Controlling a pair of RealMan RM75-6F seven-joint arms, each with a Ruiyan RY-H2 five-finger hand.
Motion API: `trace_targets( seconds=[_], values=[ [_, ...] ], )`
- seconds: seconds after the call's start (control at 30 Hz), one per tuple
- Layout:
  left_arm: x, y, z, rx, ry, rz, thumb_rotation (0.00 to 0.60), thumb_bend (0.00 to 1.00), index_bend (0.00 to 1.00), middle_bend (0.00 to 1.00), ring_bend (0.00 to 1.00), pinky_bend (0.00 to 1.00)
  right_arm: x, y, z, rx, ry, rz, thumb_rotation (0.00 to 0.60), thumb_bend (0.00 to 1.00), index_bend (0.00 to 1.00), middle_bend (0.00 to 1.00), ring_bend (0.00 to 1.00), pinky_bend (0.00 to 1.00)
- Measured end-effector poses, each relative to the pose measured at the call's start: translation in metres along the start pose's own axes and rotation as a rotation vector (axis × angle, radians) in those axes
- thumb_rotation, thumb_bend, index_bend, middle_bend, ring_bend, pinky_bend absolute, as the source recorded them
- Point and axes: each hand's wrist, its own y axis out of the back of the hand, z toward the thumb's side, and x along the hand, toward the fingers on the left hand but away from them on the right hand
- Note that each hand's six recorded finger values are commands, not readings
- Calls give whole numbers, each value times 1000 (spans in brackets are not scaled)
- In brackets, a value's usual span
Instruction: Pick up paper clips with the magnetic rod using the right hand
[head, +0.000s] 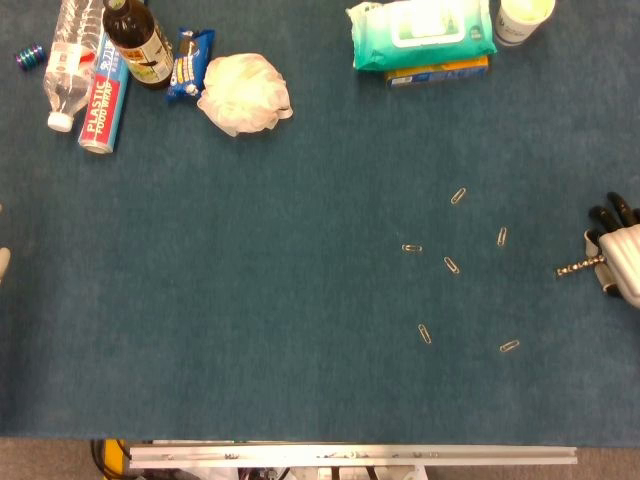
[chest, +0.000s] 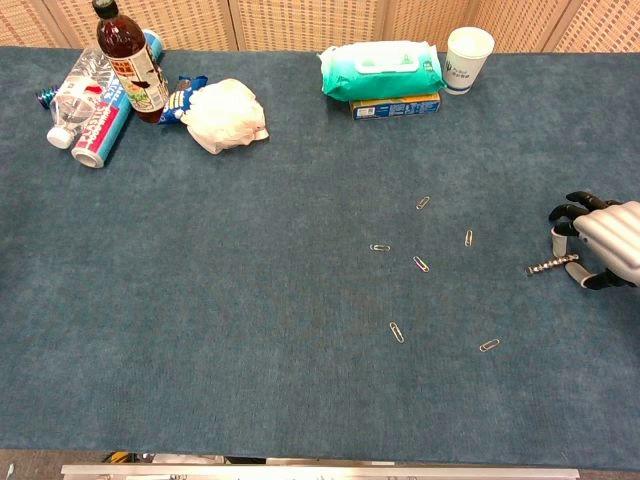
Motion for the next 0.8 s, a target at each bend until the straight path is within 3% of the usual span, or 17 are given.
trace_targets(
  seconds=[0.8],
  values=[
    [0,1,-1,-3,2,0,600,262,370,328,294,538,1,2,0,27,-16,-14,600,385,517,261,71,269]
  ],
)
